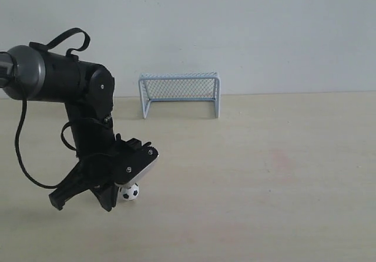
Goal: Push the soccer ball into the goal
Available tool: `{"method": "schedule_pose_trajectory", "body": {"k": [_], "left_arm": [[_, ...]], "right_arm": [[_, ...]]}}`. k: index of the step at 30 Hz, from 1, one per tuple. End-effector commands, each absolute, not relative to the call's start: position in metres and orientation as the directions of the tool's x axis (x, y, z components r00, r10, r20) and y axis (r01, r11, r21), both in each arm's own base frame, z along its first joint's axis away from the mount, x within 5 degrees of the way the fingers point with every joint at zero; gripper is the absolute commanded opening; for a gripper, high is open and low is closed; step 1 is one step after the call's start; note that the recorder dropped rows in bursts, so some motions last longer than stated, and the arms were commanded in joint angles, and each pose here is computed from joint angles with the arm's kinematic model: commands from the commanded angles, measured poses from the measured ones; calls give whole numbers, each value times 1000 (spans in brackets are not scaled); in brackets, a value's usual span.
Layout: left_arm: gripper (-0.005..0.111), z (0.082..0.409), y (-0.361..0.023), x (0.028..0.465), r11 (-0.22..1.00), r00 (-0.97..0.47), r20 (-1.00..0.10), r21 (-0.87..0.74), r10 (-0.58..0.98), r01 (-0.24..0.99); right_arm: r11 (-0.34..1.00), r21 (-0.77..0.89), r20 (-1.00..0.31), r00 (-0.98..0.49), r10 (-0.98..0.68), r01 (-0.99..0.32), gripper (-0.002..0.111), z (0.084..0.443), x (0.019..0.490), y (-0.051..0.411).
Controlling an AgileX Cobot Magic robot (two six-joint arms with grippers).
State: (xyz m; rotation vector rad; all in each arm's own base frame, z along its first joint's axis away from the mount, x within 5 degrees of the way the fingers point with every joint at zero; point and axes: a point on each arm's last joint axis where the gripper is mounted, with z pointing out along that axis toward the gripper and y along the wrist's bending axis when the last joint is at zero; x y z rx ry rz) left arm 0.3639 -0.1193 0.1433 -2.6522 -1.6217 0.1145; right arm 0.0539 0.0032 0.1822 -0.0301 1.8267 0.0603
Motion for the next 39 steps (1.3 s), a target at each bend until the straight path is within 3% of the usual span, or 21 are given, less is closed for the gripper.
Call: {"method": "schedule_pose_trajectory", "body": {"k": [1, 12, 15, 17, 19, 20, 22, 25, 27, 30, 33, 39], "left_arm": [[4, 142, -121, 365, -450, 447, -47, -71, 893, 890], [4, 142, -122, 362, -438, 433, -70, -95, 899, 894], [4, 140, -128, 367, -417, 413, -103, -23, 905, 908], [4, 142, -139, 392, -258, 300, -137, 258, 944, 931], [4, 156, -144, 423, 95, 63, -266, 543, 962, 834], [4, 165, -143, 429, 189, 12, -316, 595, 949, 781], [4, 183, -141, 429, 168, 42, -296, 649, 954, 742], [4, 202, -135, 403, -50, 160, -168, 522, 973, 852], [4, 207, -131, 387, -60, 134, -165, 389, 977, 919], [4, 229, -110, 377, 146, -77, -222, 316, 972, 937], [4, 272, -72, 360, 385, -288, -305, 333, 908, 861], [4, 330, 0, 264, 710, -542, -516, 205, 663, 674]], "right_arm": [[998, 22, -970, -244, 8, -56, 0, 183, 54, 3], [998, 22, -970, -244, 8, -56, 0, 183, 54, 3], [998, 22, -970, -244, 8, -56, 0, 183, 54, 3], [998, 22, -970, -244, 8, -56, 0, 183, 54, 3], [998, 22, -970, -244, 8, -56, 0, 183, 54, 3], [998, 22, -970, -244, 8, -56, 0, 183, 54, 3], [998, 22, -970, -244, 8, -56, 0, 183, 54, 3], [998, 22, -970, -244, 8, -56, 0, 183, 54, 3], [998, 22, -970, -244, 8, -56, 0, 183, 54, 3], [998, 22, -970, -244, 8, -56, 0, 183, 54, 3], [998, 22, -970, -244, 8, -56, 0, 183, 54, 3], [998, 22, -970, -244, 8, -56, 0, 183, 54, 3]]}}
